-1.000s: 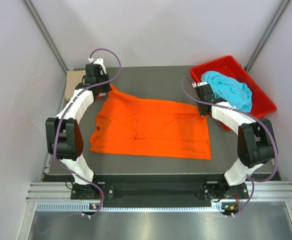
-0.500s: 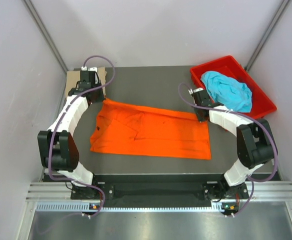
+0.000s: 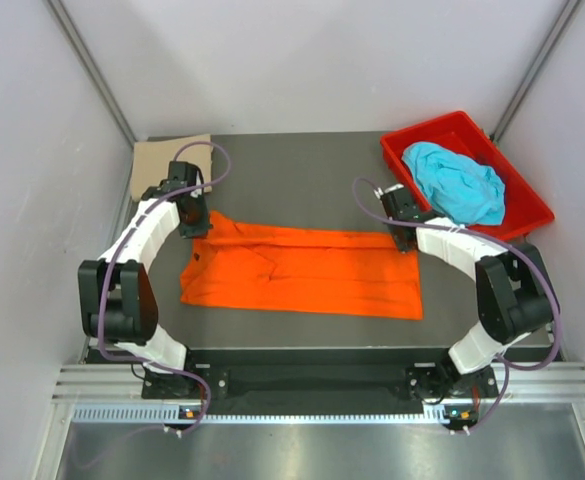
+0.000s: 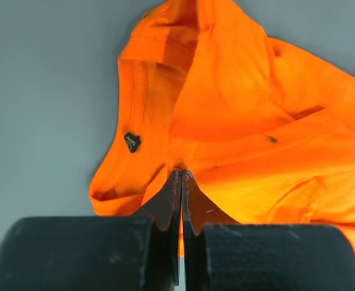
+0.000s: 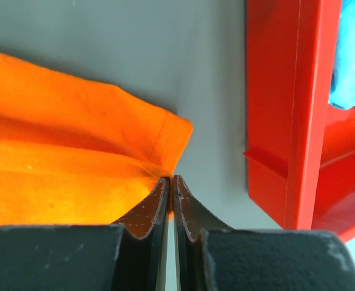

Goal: Fold and stack the t-shirts
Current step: Fold the tshirt

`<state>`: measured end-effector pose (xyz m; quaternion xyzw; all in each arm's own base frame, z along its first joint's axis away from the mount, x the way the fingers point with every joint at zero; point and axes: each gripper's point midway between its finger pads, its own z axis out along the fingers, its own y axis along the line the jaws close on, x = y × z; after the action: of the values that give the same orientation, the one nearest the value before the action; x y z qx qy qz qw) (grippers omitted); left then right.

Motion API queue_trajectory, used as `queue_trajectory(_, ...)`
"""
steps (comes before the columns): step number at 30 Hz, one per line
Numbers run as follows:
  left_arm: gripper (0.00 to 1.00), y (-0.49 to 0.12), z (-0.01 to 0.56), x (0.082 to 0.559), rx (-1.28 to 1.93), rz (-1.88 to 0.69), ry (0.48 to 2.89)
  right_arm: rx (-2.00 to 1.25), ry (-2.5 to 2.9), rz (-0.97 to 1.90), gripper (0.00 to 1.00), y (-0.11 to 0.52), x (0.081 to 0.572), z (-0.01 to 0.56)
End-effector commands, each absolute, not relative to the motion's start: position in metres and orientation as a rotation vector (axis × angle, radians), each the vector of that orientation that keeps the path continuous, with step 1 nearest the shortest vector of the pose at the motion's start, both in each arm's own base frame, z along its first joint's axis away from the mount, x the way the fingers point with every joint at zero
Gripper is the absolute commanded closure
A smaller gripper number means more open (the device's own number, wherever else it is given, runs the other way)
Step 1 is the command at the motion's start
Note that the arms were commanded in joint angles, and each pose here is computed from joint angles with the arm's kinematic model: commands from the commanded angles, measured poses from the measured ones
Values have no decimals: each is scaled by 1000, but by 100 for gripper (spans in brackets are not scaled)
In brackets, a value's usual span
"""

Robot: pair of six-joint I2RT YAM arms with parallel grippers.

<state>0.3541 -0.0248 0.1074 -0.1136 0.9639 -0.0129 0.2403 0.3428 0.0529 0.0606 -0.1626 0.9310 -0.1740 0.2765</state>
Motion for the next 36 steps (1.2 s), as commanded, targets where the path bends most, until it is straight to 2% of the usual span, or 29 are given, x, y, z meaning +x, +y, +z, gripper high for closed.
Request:
queue_trajectory(1, 100, -26, 121, 344, -344, -60, 2618, -453, 2448, -502, 96, 55, 339, 79)
queue_trajectory(7, 100, -11, 109, 334, -377, 57, 2652, -498, 2449, -522, 94, 60, 328, 75)
queue_trajectory(26, 100, -8, 91, 313, -374, 88, 2715, -594, 2440, -656, 92, 54, 303, 79)
queue_trajectory(32, 100, -11, 92, 310, -376, 65, 2714, -699, 2427, -658, 87, 65, 297, 70)
queue_trajectory(36, 100, -14, 94, 307, -380, 37, 2713, -734, 2429, -676, 79, 67, 295, 67)
